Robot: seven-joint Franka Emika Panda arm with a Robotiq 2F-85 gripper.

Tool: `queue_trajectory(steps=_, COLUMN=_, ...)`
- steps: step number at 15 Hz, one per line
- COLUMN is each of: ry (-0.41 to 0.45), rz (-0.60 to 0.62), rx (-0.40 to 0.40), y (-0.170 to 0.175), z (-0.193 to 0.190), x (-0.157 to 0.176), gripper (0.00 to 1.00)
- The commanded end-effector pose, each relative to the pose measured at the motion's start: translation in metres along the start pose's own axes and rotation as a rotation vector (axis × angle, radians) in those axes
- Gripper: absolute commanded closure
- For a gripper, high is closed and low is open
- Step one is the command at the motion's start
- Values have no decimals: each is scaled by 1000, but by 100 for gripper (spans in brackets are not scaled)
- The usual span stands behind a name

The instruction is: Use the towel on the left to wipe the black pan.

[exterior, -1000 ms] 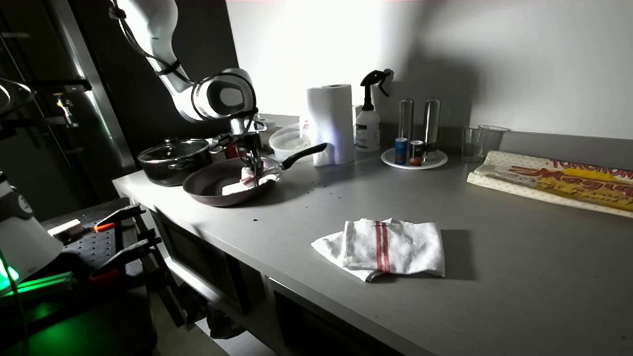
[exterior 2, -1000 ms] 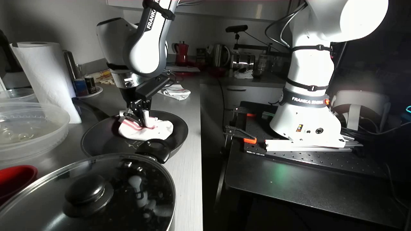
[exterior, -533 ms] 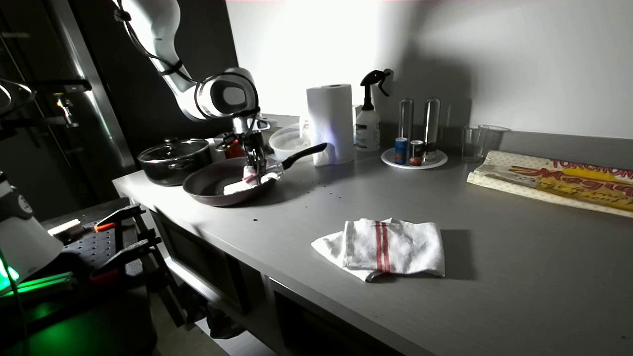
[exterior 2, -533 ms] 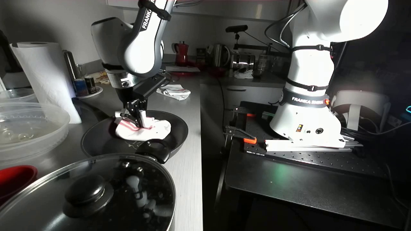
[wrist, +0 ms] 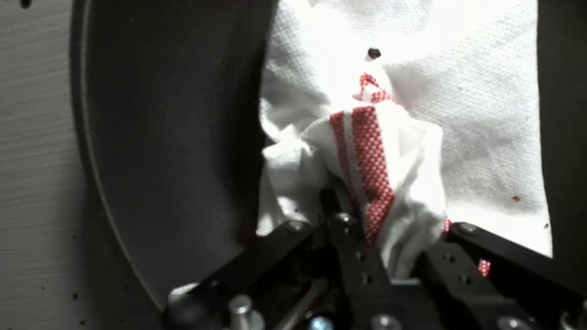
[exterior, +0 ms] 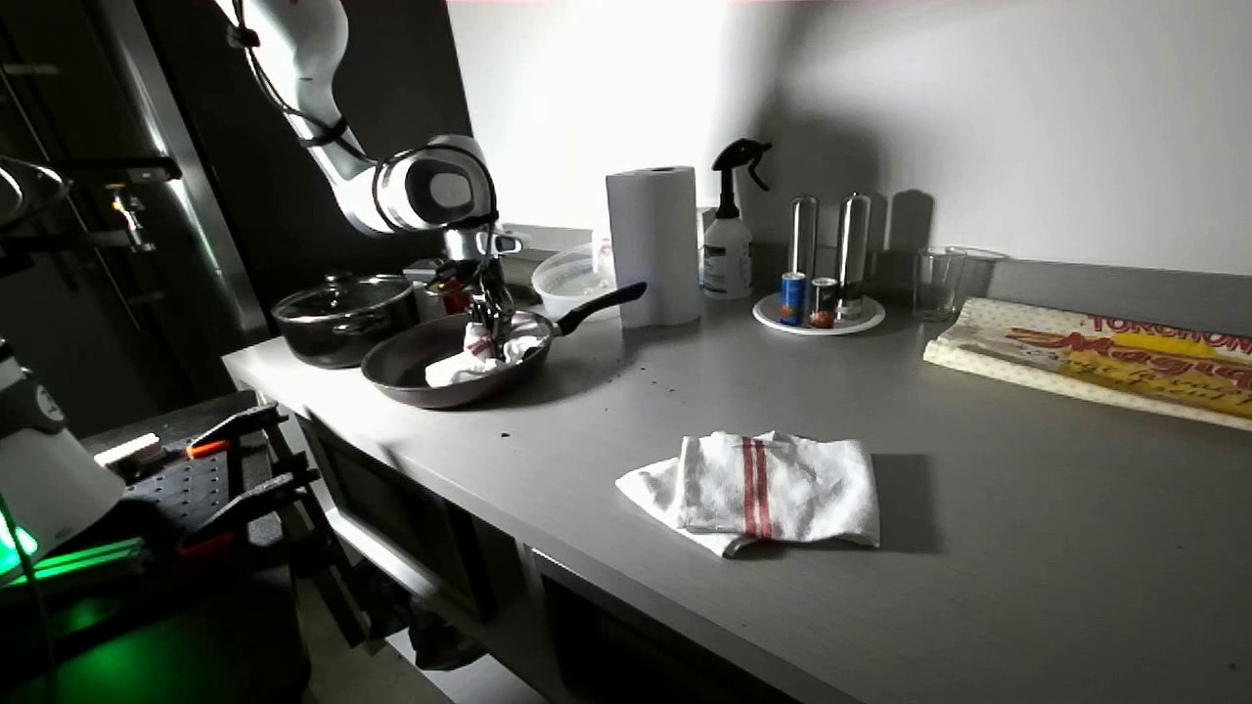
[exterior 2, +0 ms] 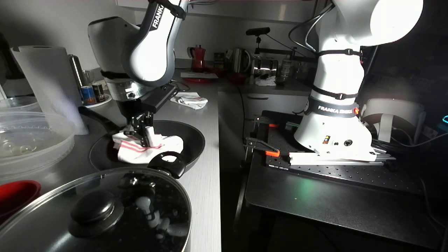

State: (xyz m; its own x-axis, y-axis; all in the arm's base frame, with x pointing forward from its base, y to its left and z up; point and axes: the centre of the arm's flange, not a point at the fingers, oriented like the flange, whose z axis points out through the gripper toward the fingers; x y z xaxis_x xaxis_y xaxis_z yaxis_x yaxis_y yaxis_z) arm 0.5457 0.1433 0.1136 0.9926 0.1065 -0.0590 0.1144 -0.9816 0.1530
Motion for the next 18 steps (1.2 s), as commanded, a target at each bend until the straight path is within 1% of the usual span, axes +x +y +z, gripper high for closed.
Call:
queue_trajectory(steps=1, ry=-39, rz=-98, rx=48, y=-48, z=22, x=-26, gripper=97)
queue_trajectory(steps=4, ry=-60, rz=-171, rx=64, y=-74, z=20, x=-43, gripper=97)
queue_trajectory(steps=7, ry=-68, rz=-227, rx=63, y=-90, z=18, x=-58, gripper=97)
queue_trajectory(steps=10, ry=-66, rz=-227, rx=61, y=-88, z=12, x=-51, gripper=97)
queue_trajectory(steps=12, ry=-55, rz=-189, rx=52, y=-75, z=10, x=-36, gripper=97)
queue_trajectory(steps=14, ry=-39, rz=-136, rx=52, y=-55, z=6, x=-20, gripper=97)
queue_trajectory(steps=18, ry=-14, rz=-22, rx=46, y=-3, z=3, x=5, gripper=97)
